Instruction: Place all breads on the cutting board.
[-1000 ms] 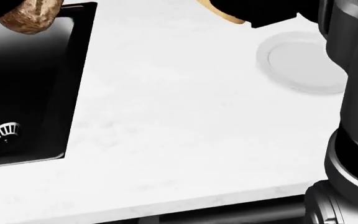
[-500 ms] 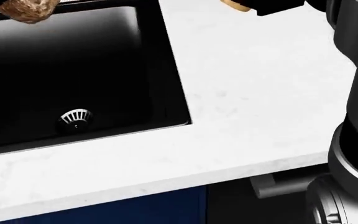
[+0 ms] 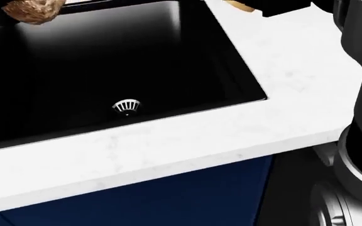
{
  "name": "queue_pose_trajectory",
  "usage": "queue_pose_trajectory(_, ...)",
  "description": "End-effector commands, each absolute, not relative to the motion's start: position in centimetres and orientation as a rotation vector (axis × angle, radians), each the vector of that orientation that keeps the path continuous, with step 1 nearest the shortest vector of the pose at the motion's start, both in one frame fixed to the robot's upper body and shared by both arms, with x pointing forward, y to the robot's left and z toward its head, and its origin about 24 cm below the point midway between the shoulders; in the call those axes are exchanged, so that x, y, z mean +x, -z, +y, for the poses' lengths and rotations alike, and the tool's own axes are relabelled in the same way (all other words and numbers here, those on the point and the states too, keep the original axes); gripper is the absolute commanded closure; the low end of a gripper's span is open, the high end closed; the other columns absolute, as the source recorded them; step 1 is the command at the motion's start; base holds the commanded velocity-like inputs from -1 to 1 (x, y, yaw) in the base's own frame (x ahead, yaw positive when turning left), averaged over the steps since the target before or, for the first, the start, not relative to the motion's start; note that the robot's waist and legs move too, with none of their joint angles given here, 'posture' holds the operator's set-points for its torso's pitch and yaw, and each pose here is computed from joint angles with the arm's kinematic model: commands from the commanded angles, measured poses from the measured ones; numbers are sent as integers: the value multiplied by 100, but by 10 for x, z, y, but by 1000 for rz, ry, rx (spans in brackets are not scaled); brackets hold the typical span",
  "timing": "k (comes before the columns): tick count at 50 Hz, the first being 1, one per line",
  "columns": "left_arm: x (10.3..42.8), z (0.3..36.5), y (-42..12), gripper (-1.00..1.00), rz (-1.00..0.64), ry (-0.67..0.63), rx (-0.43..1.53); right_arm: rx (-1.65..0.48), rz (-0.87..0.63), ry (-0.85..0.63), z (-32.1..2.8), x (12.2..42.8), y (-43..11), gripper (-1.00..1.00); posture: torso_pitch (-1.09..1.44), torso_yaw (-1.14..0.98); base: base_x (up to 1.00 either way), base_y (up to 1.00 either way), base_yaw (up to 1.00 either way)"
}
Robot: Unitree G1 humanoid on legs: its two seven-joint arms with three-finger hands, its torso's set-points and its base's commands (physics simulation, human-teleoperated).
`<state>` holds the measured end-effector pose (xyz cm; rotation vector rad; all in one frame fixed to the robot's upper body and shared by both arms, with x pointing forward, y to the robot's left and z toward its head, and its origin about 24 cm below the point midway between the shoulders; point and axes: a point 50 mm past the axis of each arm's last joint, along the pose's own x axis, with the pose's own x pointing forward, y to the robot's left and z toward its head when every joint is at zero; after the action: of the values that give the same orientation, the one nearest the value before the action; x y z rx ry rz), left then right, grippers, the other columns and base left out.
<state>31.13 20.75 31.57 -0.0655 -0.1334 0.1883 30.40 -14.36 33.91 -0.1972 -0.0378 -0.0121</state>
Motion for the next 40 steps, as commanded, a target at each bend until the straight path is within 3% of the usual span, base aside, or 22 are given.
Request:
queue_pose_trajectory(1,305,212,-329,100,-207,-209,-77,-203,-100,-2,-139,300,-350,100,0,0,0,61,0)
queue_pose_trajectory(17,306,207,-334,100,-212,-199,-77,-208,-100,-13,-140,298,-352,100,0,0,0,48,0)
queue_pose_trajectory(31,305,208,-332,100,-211,-199,-79,-207,-100,-10,-140,299,-351,100,0,0,0,0,95)
queue_pose_trajectory(40,304,208,-332,100,-211,-199,-79,-200,-97,-5,-141,298,-351,100,0,0,0,61,0)
